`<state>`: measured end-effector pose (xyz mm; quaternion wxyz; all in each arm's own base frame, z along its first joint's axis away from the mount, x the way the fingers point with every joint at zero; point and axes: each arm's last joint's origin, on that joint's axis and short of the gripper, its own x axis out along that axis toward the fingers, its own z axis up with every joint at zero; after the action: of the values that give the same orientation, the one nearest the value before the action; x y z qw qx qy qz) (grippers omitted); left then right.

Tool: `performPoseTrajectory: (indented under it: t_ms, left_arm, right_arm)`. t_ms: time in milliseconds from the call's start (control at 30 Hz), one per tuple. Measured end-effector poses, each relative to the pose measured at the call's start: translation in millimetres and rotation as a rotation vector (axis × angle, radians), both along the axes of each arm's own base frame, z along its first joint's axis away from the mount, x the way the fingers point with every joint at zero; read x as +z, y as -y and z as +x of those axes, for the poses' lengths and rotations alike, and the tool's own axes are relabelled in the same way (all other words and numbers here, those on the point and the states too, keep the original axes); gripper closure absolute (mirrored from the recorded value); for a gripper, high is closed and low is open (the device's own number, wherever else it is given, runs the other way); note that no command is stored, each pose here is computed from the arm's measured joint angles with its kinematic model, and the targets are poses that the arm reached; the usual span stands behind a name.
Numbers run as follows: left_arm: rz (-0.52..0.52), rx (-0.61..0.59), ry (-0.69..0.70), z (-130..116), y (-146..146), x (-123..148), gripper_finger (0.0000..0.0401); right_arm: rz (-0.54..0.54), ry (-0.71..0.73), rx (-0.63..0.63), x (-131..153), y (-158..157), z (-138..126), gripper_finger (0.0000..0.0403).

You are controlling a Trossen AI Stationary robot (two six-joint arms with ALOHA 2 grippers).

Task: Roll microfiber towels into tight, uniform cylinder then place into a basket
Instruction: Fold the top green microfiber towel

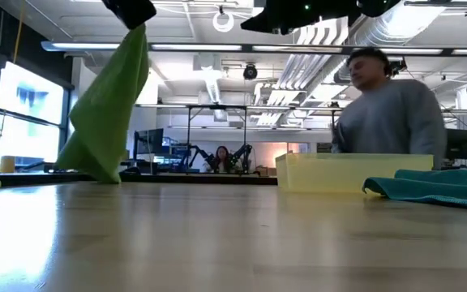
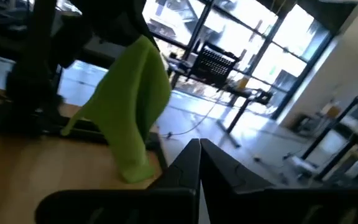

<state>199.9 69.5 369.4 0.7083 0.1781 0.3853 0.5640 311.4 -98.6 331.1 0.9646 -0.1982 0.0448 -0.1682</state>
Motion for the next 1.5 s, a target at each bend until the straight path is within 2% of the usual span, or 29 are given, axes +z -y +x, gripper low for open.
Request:
performPoseTrajectory:
  t_ms: [133,267,500,633,767,1000,1200,1400,1500]
  left_arm:
    - [-0.006,-0.016,-0.01,2.6,1.3,-1.1,0.0401]
    - [-0.02,-0.026,0.041,5.2,1.2,-0.1,0.0401]
    - [-0.118,-0.098,0.133,10.2,3.0,-0.6,0.0401]
    - [-0.163,-0.13,0.17,12.2,6.6,-1.4,0.0401]
    - [-0.192,-0.181,0.174,14.7,14.0,-1.9,0.0401]
    - [-0.21,-0.222,0.196,20.9,26.3,-4.2,0.0401]
    - [-0.209,-0.233,0.207,23.4,30.5,-4.7,0.0401]
    - [-0.215,-0.235,0.193,28.3,30.4,-8.3,0.0401]
    - [-0.213,-0.236,0.197,31.9,30.5,-9.3,0.0401]
  right_arm:
    - [0.156,-0.047,0.104,-8.6,-11.6,2.9,0.0384]
    - [0.262,-0.082,0.218,-15.4,-30.4,8.6,0.0334]
    - [0.289,-0.179,0.286,-47.4,-57.3,33.2,0.0238]
    - [0.271,-0.203,0.193,-64.3,-58.4,44.4,0.0206]
    - [0.255,-0.187,0.153,-73.9,-56.4,52.5,0.0197]
    - [0.372,-0.136,0.164,-96.9,-60.0,69.6,0.0197]
    - [0.479,-0.094,0.243,-113.7,-76.9,82.1,0.0197]
    - [0.476,-0.028,0.305,-118.5,-97.8,89.5,0.0197]
    - [0.459,0.002,0.274,-122.2,-107.0,93.3,0.0197]
